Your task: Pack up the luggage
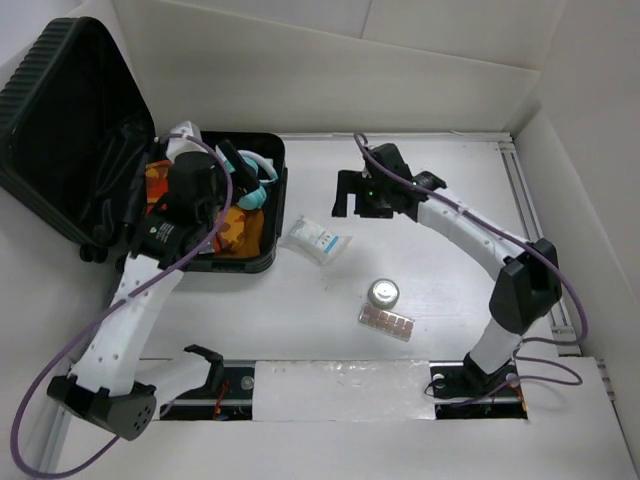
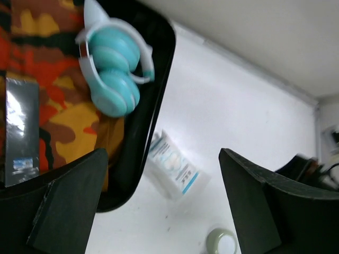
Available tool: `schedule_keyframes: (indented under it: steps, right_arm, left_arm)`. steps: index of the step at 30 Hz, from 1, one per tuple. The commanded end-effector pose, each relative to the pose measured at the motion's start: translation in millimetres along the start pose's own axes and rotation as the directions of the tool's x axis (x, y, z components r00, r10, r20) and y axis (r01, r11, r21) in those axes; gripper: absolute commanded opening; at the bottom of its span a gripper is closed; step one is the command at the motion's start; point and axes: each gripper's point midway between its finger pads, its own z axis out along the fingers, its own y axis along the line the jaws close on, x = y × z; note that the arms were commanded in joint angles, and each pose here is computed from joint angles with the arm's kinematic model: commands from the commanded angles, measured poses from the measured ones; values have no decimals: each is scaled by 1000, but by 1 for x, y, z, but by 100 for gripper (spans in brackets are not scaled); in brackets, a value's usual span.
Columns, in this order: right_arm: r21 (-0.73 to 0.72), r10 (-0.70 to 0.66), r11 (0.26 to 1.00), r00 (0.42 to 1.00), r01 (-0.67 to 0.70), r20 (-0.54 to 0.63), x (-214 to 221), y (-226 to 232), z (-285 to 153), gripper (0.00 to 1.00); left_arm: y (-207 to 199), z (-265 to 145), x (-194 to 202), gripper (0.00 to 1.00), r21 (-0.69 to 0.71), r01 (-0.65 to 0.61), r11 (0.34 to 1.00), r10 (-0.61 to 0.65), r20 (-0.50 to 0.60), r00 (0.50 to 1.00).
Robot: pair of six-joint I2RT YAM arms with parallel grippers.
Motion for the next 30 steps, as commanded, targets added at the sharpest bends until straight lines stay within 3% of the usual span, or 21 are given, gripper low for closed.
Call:
schedule_keyframes:
  steps: [1, 4, 6, 13, 15, 16, 21, 23, 26, 28, 30]
  right_arm:
    - [75, -136, 988, 991, 135, 1, 1, -13, 41, 99]
    - [114, -209, 971, 978, 209, -11, -2, -11, 67, 99]
    - [44, -230, 972, 973, 231, -23, -2, 7, 74, 99]
    - [-46, -285, 959, 947, 281, -149, 46, 21, 117, 99]
    - [-34, -248, 969, 957, 246, -151, 46, 16, 127, 77]
    - [-29, -224, 975, 961, 222, -161, 49, 10, 132, 58]
    - [-28, -198, 980, 978, 197, -65, 14, 17, 117, 8]
    - [-17, -199, 980, 979, 198, -51, 5, 20, 100, 2]
    - [-61, -180, 981, 982, 183, 53, -29, 46, 47, 0]
    - [-153, -187, 967, 974, 206, 130, -47, 76, 13, 4]
    - [-260, -174, 944, 976, 203, 129, -50, 106, 6, 4]
  left_arm:
    - [-9, 12, 13, 83, 43, 29, 999, -27, -38, 999]
    - [-10, 18, 18, 83, 33, 11, 999, -9, -65, 998]
    - [-7, 18, 20, 83, 26, -2, 1000, 4, -75, 997]
    - [4, 8, 16, 83, -14, -8, 1000, 7, -58, 998]
    - [-2, -3, 3, 83, 13, 8, 1000, -7, -22, 1000]
    - [-6, -9, -7, 83, 30, 16, 999, -16, 0, 1000]
    - [-28, -36, -51, 82, 104, 50, 993, -60, 93, 994]
    - [-34, -45, -64, 82, 124, 58, 991, -73, 117, 990]
    - [-43, -59, -84, 82, 161, 71, 984, -97, 159, 983]
    - [-43, -68, -93, 82, 171, 78, 982, -110, 186, 976]
    - [-43, -75, -100, 81, 175, 84, 981, -121, 208, 971]
